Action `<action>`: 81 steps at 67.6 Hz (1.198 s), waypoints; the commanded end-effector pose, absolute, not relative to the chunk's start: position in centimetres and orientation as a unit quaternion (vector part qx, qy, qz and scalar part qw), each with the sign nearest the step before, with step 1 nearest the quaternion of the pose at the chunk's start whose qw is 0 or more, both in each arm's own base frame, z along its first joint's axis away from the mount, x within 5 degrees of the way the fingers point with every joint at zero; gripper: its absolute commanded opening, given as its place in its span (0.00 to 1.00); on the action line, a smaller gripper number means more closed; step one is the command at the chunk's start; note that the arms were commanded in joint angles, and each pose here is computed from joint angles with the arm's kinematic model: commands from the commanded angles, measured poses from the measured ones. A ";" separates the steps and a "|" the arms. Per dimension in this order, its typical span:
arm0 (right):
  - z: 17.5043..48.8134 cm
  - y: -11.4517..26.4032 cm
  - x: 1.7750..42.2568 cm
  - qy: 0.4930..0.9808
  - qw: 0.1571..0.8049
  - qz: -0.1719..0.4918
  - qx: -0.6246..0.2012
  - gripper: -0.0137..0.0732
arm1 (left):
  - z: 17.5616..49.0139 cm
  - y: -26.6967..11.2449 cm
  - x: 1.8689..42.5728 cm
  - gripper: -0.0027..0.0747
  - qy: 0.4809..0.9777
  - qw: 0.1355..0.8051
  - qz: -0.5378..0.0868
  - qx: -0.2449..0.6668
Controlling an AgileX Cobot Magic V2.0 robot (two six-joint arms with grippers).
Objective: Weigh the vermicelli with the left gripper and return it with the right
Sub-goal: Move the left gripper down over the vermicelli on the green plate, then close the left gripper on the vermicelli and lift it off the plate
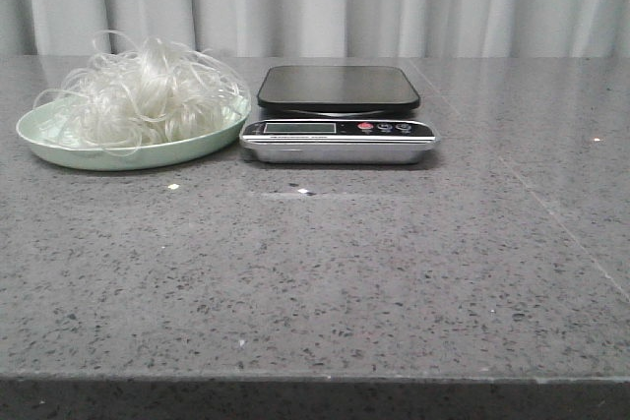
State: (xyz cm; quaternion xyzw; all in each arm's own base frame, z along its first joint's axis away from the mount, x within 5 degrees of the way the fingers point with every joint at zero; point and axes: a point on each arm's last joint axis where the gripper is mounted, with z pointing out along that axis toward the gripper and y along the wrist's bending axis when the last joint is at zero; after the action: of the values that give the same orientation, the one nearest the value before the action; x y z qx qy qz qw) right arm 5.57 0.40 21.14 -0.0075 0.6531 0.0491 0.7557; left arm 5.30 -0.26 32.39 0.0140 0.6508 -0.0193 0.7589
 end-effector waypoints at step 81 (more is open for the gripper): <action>22.2 0.3 5.2 0.612 0.790 0.039 -0.008 0.34 | 35.7 -12.5 28.6 0.83 0.884 0.417 -0.165 0.127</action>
State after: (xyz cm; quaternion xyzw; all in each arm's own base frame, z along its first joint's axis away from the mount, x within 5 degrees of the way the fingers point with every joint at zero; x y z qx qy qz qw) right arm 5.57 0.40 21.14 -0.0075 0.6531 0.0491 0.7557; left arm 26.64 -11.20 34.89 0.1380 0.8804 -0.1405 0.4314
